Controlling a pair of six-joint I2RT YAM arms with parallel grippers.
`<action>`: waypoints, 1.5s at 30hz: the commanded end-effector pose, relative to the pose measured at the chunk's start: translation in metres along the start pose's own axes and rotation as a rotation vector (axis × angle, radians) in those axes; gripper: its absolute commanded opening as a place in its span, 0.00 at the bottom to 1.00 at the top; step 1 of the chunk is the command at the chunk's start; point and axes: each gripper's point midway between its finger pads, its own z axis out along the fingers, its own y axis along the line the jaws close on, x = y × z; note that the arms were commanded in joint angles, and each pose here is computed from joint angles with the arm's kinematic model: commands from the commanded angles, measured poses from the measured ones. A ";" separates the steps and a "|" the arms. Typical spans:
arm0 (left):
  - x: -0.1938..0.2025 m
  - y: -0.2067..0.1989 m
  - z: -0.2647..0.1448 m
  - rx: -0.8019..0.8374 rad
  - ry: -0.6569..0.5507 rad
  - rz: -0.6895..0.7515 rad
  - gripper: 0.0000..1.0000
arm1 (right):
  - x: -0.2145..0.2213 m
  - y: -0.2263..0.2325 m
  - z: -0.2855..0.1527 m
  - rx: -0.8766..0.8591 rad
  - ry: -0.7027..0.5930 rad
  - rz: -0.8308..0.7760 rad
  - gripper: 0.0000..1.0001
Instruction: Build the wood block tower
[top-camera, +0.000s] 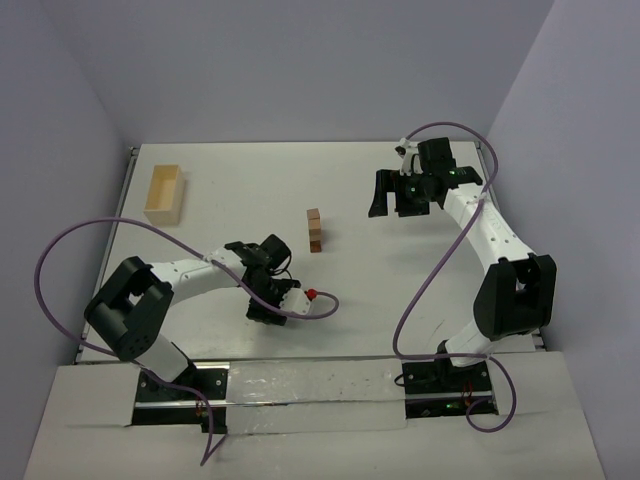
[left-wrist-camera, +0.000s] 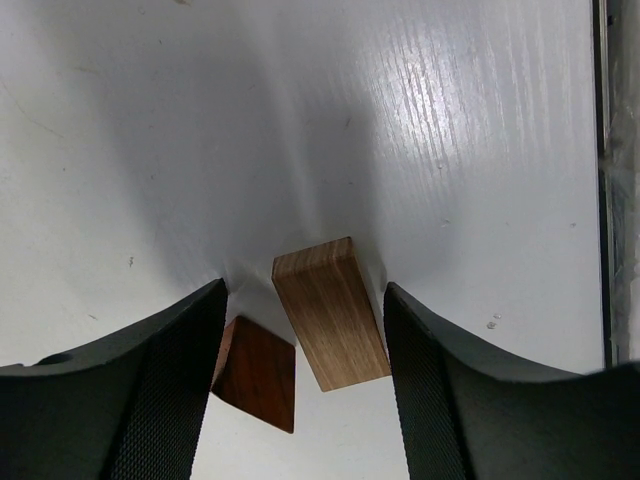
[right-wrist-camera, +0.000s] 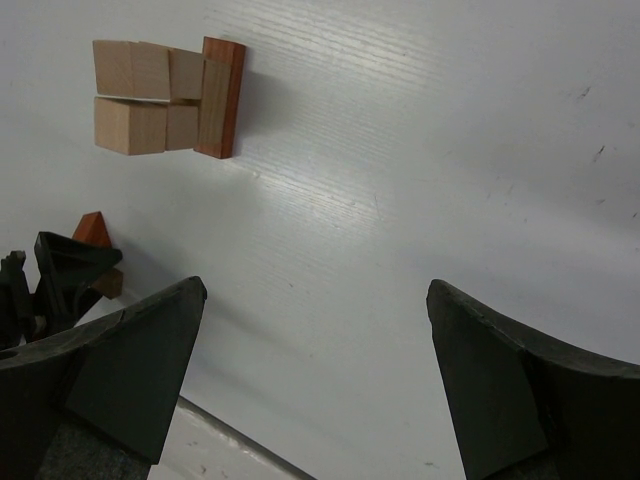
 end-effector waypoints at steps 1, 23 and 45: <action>0.001 -0.004 -0.005 -0.004 0.017 -0.028 0.70 | -0.012 0.001 -0.008 -0.006 -0.032 -0.006 1.00; -0.039 0.010 -0.011 -0.126 -0.134 -0.413 0.05 | -0.012 -0.001 -0.011 -0.011 -0.043 0.003 1.00; -0.128 0.156 -0.179 -0.767 -0.490 -1.324 0.00 | -0.020 -0.033 -0.028 0.056 -0.097 0.091 1.00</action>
